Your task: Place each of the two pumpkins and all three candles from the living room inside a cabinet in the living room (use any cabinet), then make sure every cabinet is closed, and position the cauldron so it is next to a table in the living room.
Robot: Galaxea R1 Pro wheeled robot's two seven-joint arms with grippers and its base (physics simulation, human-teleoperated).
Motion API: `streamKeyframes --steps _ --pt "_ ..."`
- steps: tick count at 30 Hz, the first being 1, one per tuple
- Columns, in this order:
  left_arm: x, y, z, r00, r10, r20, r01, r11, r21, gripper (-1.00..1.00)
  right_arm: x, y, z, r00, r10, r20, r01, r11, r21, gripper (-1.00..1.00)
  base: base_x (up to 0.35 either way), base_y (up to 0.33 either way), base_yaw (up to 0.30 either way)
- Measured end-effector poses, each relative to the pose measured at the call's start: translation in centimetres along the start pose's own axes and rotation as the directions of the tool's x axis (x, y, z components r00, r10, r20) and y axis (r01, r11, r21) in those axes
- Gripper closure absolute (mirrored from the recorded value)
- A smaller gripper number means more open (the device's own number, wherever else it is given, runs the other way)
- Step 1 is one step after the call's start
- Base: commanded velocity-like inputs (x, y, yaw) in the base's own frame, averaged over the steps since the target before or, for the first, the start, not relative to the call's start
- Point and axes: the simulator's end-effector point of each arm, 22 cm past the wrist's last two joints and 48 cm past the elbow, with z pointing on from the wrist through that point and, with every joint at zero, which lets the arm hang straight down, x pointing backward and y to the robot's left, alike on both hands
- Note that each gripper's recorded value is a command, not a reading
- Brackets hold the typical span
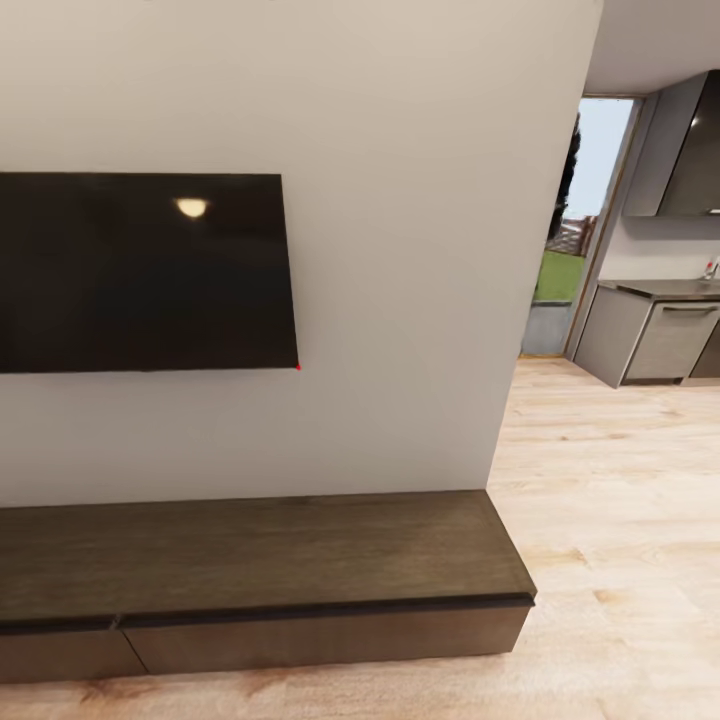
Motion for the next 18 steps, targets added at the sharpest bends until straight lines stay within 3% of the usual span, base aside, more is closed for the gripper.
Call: streamKeyframes --steps 7,11,18 --pt "-4.3 -0.3 -2.0 0.998 -0.004 0.055 0.003 1.000 0.004 -1.00 -7.6 0.8 -1.5 0.999 0.004 0.041 -0.003 1.000 -0.013 -1.00 0.000 0.000 0.000" --pt "-6.8 -0.8 -3.1 0.996 -0.006 0.090 0.005 1.000 0.012 -1.00 -12.9 1.2 -3.3 0.995 0.012 0.099 -0.010 1.000 -0.024 -1.00 0.000 0.000 0.000" --pt "-8.1 -1.1 -4.2 0.994 -0.006 0.109 0.004 1.000 0.017 -1.00 -16.5 2.1 -5.2 0.986 0.039 0.164 -0.029 0.998 -0.064 -1.00 0.000 0.000 0.000"
